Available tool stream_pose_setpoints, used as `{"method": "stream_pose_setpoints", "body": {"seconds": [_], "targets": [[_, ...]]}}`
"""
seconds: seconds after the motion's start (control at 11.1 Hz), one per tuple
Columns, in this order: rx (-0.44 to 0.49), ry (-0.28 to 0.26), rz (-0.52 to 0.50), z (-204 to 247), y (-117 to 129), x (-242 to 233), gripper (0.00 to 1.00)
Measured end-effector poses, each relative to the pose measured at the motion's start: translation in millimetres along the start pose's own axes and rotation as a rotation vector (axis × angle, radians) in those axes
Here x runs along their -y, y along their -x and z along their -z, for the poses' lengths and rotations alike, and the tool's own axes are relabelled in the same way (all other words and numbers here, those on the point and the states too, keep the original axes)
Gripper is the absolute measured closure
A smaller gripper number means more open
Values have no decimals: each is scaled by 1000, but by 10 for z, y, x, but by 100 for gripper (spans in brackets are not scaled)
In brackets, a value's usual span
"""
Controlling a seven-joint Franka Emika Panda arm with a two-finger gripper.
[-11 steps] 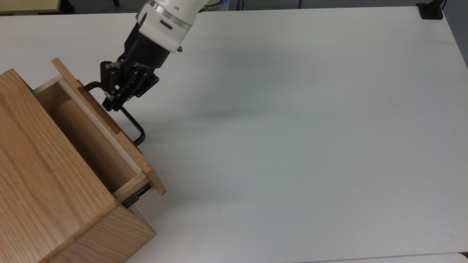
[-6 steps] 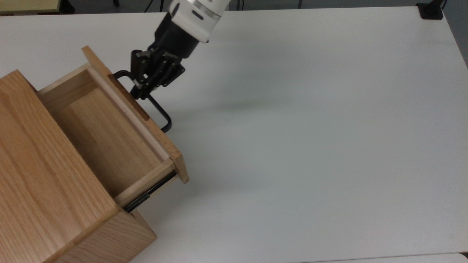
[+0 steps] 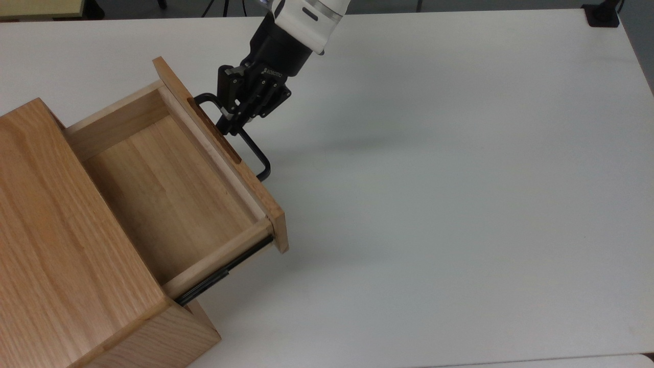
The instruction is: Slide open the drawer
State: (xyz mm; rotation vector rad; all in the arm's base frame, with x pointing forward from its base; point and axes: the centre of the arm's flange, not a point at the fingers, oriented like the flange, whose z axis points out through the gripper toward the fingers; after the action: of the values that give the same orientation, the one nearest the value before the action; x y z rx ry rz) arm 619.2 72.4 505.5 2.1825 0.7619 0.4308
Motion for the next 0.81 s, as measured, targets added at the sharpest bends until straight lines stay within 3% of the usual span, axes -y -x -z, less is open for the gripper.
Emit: {"method": "stream_pose_setpoints", "body": {"seconds": [0.18, 0.45, 0.54, 0.81], "targets": [[-20, -27, -28, 104, -82, 74, 71], [-22, -83, -120, 282, -77, -72, 23], [-9, -108, -152, 380, -77, -122, 22], [47, -323, -313, 820, -133, -216, 19]]}}
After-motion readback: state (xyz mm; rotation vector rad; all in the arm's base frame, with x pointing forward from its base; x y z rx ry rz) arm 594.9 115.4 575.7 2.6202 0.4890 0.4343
